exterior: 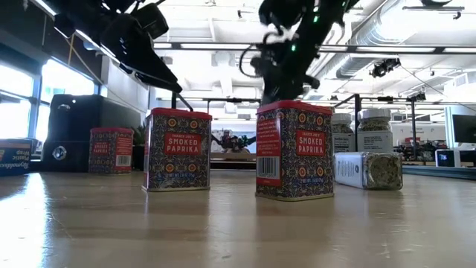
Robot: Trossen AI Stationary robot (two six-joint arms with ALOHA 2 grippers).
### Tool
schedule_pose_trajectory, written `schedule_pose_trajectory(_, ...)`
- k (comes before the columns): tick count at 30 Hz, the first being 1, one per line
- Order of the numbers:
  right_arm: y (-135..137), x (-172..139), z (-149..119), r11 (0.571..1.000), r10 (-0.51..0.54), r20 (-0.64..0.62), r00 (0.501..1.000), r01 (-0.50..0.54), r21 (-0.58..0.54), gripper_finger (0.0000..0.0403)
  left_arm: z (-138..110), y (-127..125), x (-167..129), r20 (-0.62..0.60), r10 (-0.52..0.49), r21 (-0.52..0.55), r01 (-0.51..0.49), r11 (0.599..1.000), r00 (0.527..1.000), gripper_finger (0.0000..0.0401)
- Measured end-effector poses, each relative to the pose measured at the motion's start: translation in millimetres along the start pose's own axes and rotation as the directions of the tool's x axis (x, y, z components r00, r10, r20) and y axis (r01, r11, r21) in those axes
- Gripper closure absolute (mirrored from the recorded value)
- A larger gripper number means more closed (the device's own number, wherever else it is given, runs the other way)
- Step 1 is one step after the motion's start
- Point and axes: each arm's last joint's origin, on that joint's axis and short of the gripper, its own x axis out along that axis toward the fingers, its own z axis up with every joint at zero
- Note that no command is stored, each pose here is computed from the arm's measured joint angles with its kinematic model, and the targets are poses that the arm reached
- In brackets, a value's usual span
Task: Shelf spices
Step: Put the brown seasoning bottle on the shelf aligned with the other brown seasoning bottles
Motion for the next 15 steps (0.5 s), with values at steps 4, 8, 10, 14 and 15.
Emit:
schedule_pose_trajectory(4,-13,20,2,0.999,-0.007,-0.043,0.999,0.009,0.034,0.0242,0,0,0,0.0,-0.001,0.0,0.001,1.0,1.0,0.0135)
schedule_pose_trajectory(8,-21,36,1,0.998,-0.034,-0.075,0.997,0.038,0.052,0.0242,0,0,0,0.0,-0.001,0.0,0.001,1.0,1.0,0.0135)
schedule_pose_trajectory(10,-23,39,1,0.998,-0.041,-0.076,0.996,0.046,0.053,0.0235,0,0,0,0.001,-0.001,0.0,0.001,1.0,1.0,0.0135)
schedule_pose_trajectory(14,-26,43,2,0.997,-0.046,-0.077,0.996,0.051,0.063,0.0209,0,0,0,0.001,-0.001,0.0,0.001,1.0,1.0,0.0135)
schedule_pose_trajectory(15,-27,43,3,0.997,-0.048,-0.077,0.996,0.053,0.065,0.0207,0,0,0,0.001,-0.001,0.0,0.001,1.0,1.0,0.0135)
